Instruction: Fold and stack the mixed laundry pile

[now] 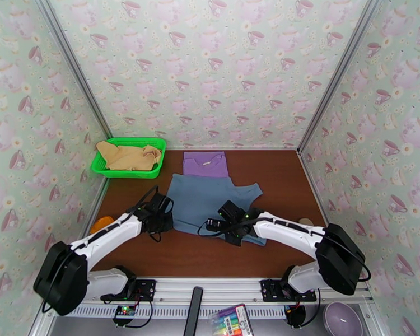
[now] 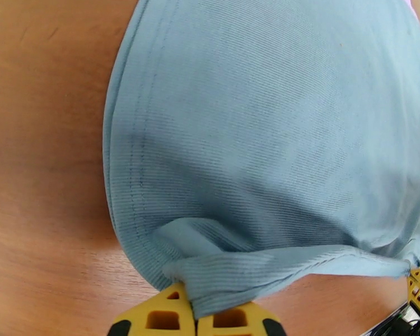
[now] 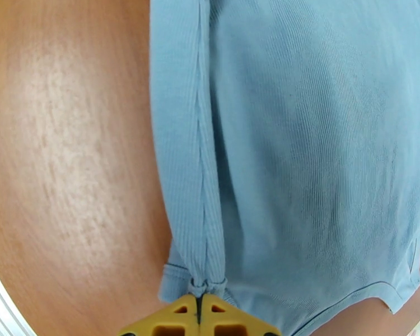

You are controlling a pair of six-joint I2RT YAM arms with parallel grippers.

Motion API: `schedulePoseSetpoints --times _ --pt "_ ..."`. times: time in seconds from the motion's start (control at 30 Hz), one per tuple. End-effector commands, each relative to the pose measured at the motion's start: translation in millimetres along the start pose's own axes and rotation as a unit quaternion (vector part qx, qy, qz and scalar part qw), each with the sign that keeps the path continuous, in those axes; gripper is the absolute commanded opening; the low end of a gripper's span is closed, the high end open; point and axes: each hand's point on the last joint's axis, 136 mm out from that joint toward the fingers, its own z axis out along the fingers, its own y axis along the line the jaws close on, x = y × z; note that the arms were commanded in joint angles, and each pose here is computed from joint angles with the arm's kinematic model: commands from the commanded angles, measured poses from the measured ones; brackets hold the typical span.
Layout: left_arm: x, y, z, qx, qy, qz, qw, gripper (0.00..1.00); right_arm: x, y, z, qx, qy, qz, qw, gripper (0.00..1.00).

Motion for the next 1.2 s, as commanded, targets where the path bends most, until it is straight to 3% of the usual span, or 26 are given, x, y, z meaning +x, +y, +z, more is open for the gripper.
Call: schedulePoseSetpoints --times 0.0,0.2,0.37,0.67,0.87,1.0,1.17 --pt "-3 11 -5 -0.044 0.023 0.034 0.998 0.00 -8 -13 1 -0.002 -0.011 -0.004 1.000 0.00" --pt "-8 16 3 -0.092 0.069 0.061 0.991 0.08 -13 -27 6 0.001 -0.018 -0.007 1.000 0.00" --pt "0 20 10 -0.113 0.105 0.072 0.985 0.23 -13 -34 16 -0.004 -0.012 -0.010 1.000 0.00" --pt "-24 27 -2 -0.161 0.079 0.077 0.981 0.51 -13 -46 30 0.000 -0.012 0.004 1.000 0.00" --pt "-28 36 7 -0.199 0.088 0.089 0.972 0.54 -11 -52 31 0.012 -0.007 0.009 1.000 0.01" --pt "-27 40 12 -0.209 0.092 0.090 0.969 0.55 -13 -58 29 0.031 -0.012 0.024 0.999 0.28" --pt "-32 46 6 -0.228 0.080 0.094 0.966 0.55 -18 -76 17 0.069 -0.022 0.070 0.995 0.44"
